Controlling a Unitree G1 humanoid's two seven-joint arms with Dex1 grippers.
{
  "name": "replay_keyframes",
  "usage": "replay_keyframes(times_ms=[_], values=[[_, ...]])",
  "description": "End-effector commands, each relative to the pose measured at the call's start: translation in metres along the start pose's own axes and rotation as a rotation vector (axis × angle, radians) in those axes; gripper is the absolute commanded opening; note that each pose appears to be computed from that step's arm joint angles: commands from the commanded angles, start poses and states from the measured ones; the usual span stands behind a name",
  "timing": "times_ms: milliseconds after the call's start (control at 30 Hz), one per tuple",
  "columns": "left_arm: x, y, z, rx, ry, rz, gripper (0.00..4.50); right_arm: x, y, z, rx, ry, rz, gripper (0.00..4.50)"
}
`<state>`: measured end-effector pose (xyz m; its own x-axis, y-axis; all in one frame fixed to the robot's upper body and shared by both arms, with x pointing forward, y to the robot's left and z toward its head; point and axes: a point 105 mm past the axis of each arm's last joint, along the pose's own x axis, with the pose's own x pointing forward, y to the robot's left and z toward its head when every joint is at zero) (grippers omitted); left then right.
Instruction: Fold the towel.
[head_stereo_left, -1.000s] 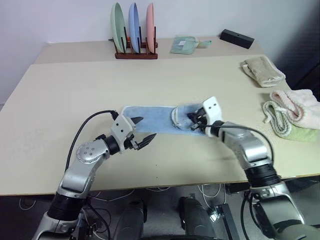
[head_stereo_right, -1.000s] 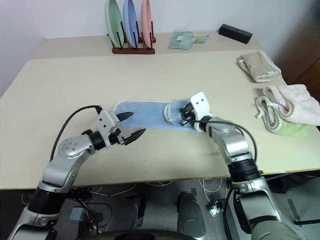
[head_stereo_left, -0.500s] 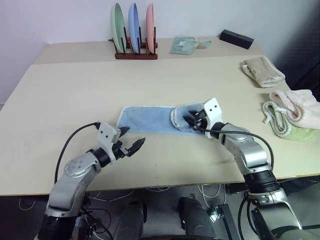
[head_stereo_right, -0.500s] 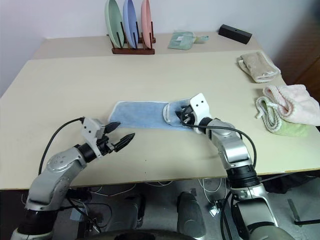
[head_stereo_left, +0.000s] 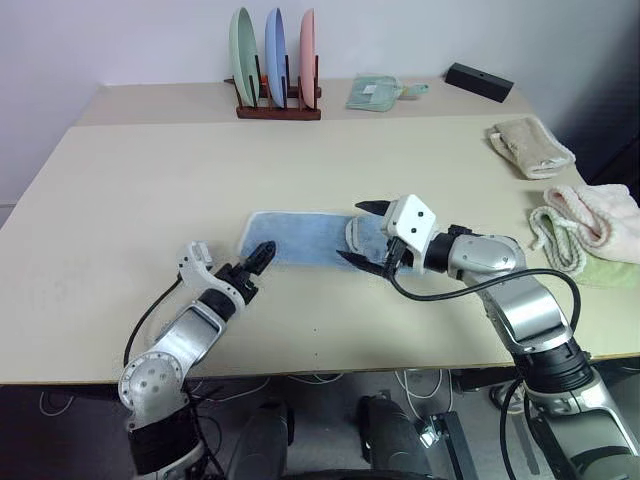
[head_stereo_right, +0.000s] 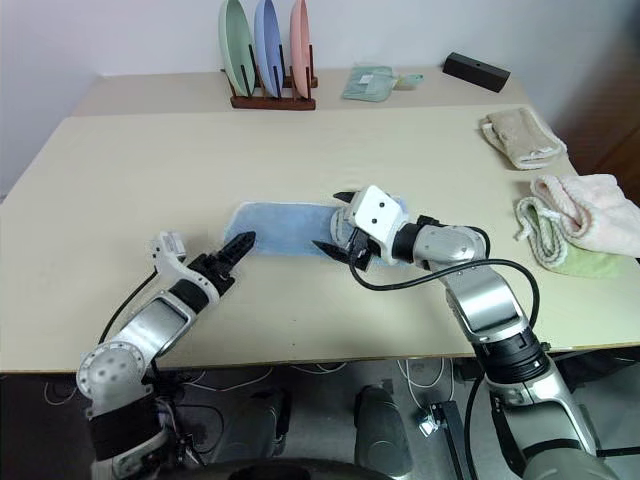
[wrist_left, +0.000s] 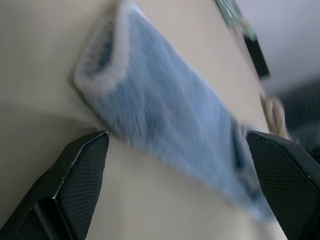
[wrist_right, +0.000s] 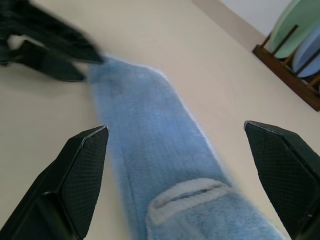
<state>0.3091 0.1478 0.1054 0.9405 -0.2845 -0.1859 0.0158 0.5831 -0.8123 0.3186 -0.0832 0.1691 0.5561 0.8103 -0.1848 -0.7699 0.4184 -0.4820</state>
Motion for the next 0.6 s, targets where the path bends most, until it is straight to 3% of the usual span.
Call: replay_keyframes(times_ms=[33,200,233,300,533,600], values=[[0.004,0.018,0.014,-0.042,-0.057,0.110,4.50,-0.001,0.005,0.013,-0.056,-0.035,0.003,4.42],[0.017,0.016,0.023,-0.054,-0.074,0.105,4.50,-0.002,0.013,0.013,-0.051,-0.035,0.011,4.42],[0.019,0.015,0.025,-0.060,-0.080,0.101,4.25,-0.002,0.015,0.013,-0.051,-0.033,0.014,4.47],[0.021,0.014,0.028,-0.066,-0.098,0.098,3.68,-0.003,0.017,0.012,-0.052,-0.026,0.017,4.50],[0.018,0.013,0.044,-0.108,-0.182,0.075,0.24,-0.007,0.024,0.004,-0.056,0.008,0.026,4.50],[0.014,0.009,0.055,-0.115,-0.230,0.044,0.11,-0.007,0.027,0.003,-0.051,0.008,0.029,4.50]])
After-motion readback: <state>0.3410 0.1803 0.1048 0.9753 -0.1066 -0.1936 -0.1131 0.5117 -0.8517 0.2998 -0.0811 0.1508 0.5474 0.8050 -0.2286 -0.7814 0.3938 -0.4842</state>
